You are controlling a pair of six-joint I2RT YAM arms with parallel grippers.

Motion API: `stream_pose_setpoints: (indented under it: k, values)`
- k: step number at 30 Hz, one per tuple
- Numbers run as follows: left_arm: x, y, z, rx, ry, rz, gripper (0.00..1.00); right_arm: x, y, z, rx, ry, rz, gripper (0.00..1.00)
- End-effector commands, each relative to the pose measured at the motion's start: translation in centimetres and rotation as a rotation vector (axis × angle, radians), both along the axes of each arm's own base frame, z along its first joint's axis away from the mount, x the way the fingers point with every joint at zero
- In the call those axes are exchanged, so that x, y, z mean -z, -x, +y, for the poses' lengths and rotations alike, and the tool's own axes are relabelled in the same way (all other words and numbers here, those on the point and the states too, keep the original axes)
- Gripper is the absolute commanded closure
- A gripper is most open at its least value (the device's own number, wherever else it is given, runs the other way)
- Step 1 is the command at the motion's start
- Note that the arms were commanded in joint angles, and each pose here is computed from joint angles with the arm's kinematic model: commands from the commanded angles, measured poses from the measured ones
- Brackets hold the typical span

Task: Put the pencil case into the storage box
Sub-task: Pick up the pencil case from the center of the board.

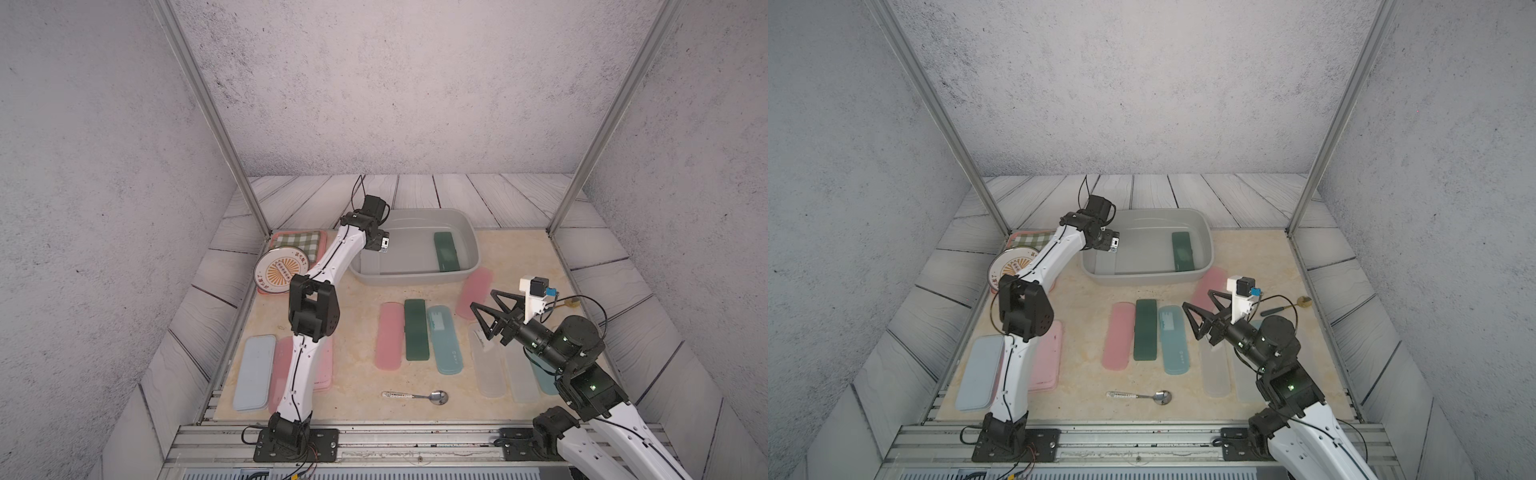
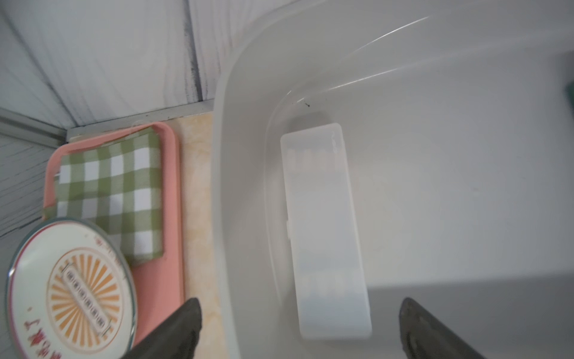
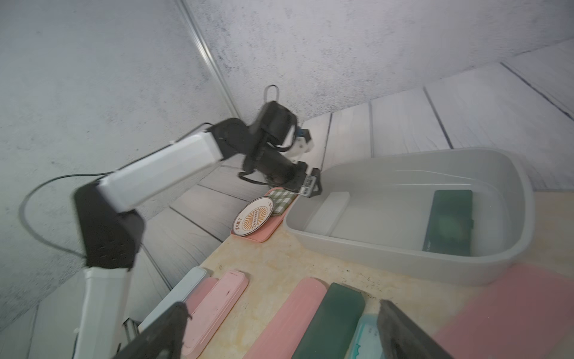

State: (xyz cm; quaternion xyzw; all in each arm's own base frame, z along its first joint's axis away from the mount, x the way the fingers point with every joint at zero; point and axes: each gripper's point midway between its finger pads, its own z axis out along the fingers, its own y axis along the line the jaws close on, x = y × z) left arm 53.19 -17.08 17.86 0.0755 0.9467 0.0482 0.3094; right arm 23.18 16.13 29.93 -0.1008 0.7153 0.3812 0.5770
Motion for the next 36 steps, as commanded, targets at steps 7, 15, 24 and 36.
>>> stream_pose_setpoints:
  k: [7, 15, 24, 36]
  values:
    - [0.9, 17.5, 2.2, 0.031, 0.198, 0.238, 0.0, 6.1, -2.4, -3.5, 0.269, 0.008, 0.26, 0.03]
    - [4.5, 23.7, 0.7, 0.056, 0.297, 0.303, 0.0, 7.7, -3.4, -0.9, 0.169, 0.009, 0.365, 0.03]
    - [9.3, 24.0, -4.8, 0.094, 0.268, 0.279, 0.0, 7.2, -3.2, 1.2, 0.056, -0.047, 0.403, 0.03]
    - [15.4, 26.3, -6.6, 0.063, 0.151, 0.36, 0.0, 5.5, -1.3, -0.8, 0.109, -0.099, 0.312, 0.03]
